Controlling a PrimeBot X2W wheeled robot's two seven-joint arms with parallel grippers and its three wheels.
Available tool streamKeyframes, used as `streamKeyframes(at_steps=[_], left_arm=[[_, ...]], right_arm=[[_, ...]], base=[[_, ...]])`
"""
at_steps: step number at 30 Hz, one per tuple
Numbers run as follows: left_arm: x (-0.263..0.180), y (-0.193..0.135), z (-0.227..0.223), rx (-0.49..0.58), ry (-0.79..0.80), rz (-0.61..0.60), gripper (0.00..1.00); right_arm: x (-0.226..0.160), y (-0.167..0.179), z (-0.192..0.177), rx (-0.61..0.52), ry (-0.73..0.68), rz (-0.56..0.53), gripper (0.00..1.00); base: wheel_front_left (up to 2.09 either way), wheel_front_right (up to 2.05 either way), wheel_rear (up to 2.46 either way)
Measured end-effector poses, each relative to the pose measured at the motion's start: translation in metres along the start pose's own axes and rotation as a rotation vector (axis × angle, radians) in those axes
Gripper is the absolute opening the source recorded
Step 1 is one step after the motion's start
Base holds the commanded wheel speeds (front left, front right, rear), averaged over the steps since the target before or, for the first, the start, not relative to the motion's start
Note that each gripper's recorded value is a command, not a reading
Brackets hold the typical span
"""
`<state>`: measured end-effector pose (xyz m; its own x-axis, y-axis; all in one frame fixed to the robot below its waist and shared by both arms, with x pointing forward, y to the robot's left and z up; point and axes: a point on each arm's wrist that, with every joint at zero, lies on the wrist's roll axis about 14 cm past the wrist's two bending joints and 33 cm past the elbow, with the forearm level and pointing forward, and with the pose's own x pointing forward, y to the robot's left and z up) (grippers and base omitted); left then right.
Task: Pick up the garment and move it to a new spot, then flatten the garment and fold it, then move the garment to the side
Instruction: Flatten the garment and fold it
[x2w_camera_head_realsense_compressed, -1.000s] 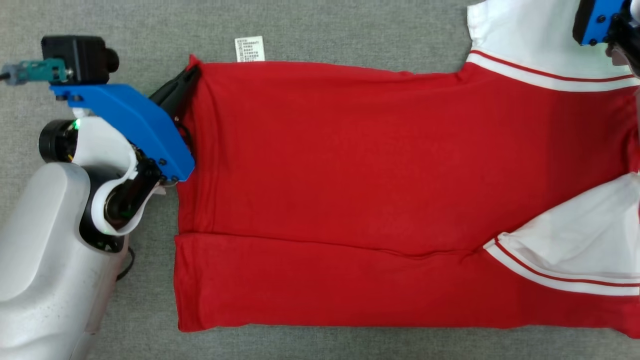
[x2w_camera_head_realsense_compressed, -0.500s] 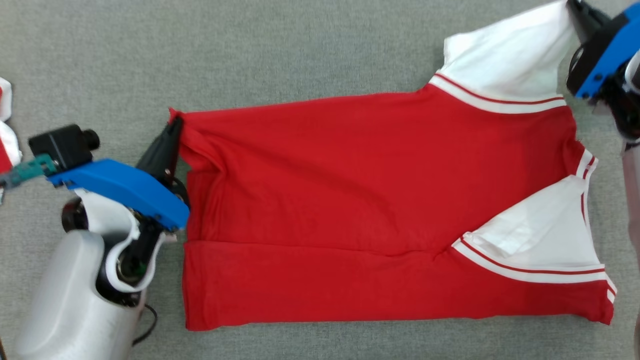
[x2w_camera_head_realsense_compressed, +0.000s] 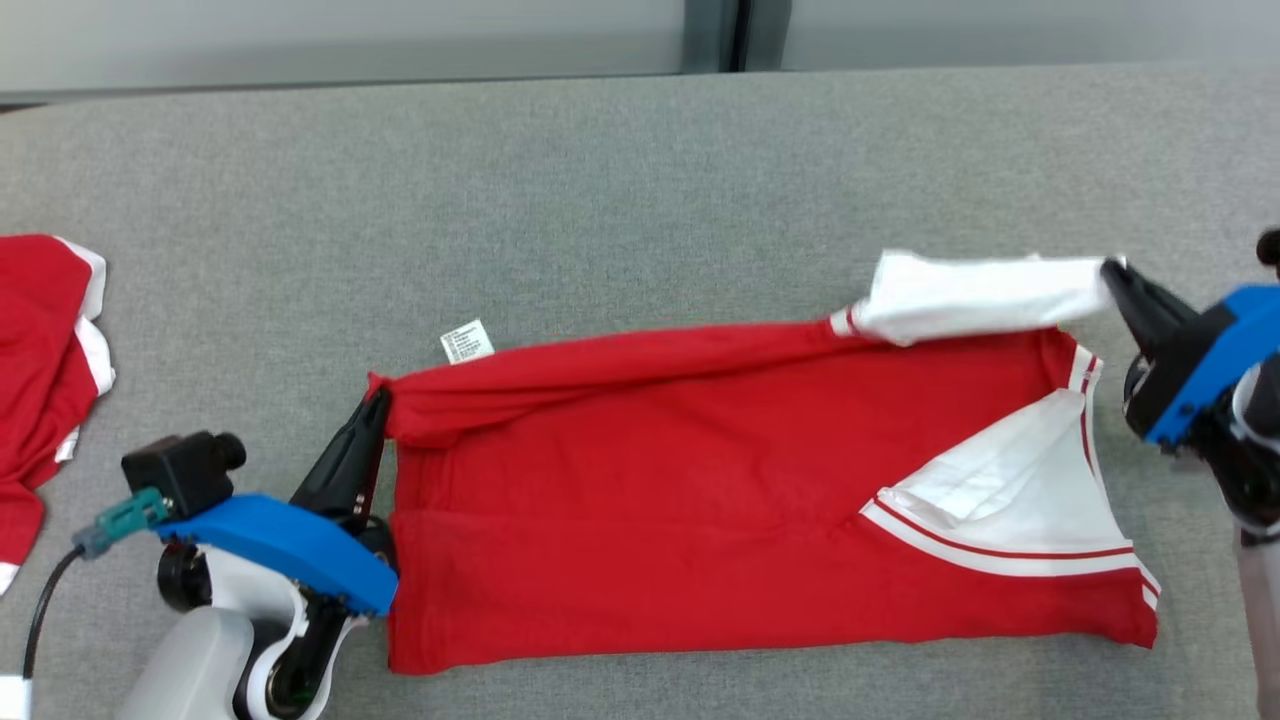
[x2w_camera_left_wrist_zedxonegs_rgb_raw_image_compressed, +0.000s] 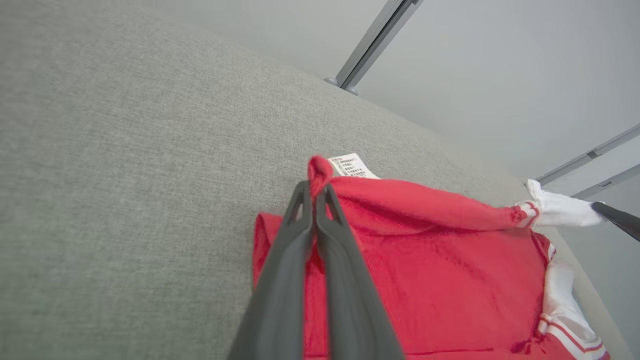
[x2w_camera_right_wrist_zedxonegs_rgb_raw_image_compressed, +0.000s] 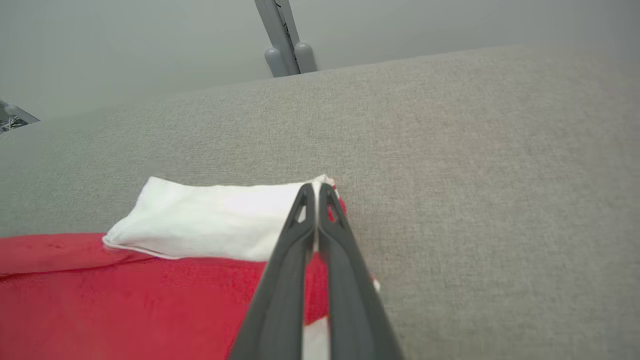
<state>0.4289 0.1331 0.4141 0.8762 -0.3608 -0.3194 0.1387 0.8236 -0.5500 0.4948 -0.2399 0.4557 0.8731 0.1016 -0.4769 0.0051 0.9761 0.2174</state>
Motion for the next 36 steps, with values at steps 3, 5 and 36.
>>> streamKeyframes(at_steps=[3,5,36], left_arm=[[-0.008,0.003,-0.002,0.052,-0.01,0.006,0.0],[-0.012,0.004,-0.006,0.067,-0.01,0.009,0.0],[-0.042,0.004,0.022,0.285,-0.225,0.1,1.0]], right_arm=[[-0.02,-0.005,-0.012,0.031,0.01,-0.011,0.0],[-0.033,-0.006,-0.022,0.05,0.022,-0.017,0.0],[-0.111,-0.019,-0.058,0.08,0.052,-0.171,1.0]], base=[[0.0,0.0,0.0],[0.0,0.0,0.0],[0.0,0.0,0.0]])
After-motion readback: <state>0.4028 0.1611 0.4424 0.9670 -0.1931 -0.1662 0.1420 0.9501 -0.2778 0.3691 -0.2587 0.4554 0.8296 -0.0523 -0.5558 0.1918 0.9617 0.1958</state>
